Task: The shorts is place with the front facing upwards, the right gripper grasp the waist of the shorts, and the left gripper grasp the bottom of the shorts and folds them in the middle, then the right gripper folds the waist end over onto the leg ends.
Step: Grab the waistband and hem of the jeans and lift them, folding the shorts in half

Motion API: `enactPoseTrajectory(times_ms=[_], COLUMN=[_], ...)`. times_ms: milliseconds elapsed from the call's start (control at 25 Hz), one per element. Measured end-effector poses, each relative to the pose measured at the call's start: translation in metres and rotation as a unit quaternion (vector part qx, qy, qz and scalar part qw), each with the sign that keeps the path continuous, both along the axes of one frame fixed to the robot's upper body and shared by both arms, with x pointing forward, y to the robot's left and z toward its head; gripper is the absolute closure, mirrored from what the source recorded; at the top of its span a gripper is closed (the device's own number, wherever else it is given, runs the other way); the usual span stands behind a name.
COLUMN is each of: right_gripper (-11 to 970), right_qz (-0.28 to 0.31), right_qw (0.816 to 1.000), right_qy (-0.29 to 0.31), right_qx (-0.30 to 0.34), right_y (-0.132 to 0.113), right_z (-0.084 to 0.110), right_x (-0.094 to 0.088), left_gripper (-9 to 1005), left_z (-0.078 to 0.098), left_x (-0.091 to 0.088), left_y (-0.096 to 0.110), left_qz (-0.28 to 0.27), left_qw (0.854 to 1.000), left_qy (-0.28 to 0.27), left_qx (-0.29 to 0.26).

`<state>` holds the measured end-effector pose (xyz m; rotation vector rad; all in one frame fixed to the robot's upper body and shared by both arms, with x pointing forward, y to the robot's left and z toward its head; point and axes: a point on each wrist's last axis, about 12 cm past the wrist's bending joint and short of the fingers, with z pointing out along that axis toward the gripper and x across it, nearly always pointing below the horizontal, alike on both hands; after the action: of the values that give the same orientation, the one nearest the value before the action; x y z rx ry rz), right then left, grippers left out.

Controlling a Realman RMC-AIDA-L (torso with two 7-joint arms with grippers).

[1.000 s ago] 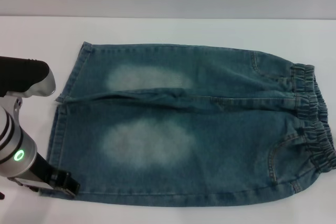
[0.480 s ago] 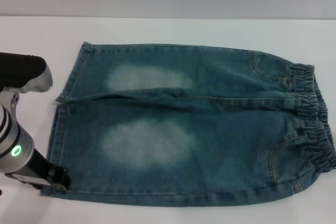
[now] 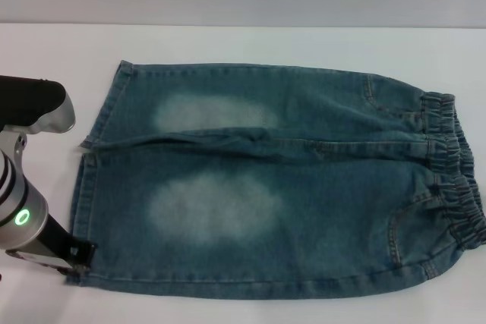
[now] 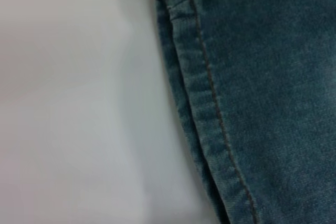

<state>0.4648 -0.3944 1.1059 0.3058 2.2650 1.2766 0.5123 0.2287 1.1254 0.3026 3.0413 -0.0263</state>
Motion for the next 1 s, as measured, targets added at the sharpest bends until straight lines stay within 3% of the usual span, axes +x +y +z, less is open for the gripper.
enactPoseTrajectory(times_ms=[240, 560, 800, 1000], right_gripper=[183, 184, 184, 183], right_qz=[-0.001, -0.030, -0.069, -0.079], right_qw=[1.000, 0.998, 0.994, 0.993], right_qy=[-0.002, 0.043, 0.075, 0.078], right_qx=[0.000, -0.020, -0.026, -0.027], right_y=[-0.001, -0.015, -0.025, -0.025], right_z=[0.001, -0.009, -0.024, -0.030], right_x=[0.001, -0.015, -0.040, -0.045], left_gripper=[956, 955, 954, 953], left_z=[0.005, 0.021, 0.025, 0.025], left_x=[0.001, 0.007, 0.010, 0.016], left_y=[-0.003, -0.012, -0.014, -0.014], left_qz=[-0.006, -0.022, -0.026, -0.029], left_qw=[1.000, 0.999, 0.999, 0.999], left_qy=[-0.004, -0.029, -0.035, -0.037], left_qx=[-0.001, -0.007, -0.006, -0.004])
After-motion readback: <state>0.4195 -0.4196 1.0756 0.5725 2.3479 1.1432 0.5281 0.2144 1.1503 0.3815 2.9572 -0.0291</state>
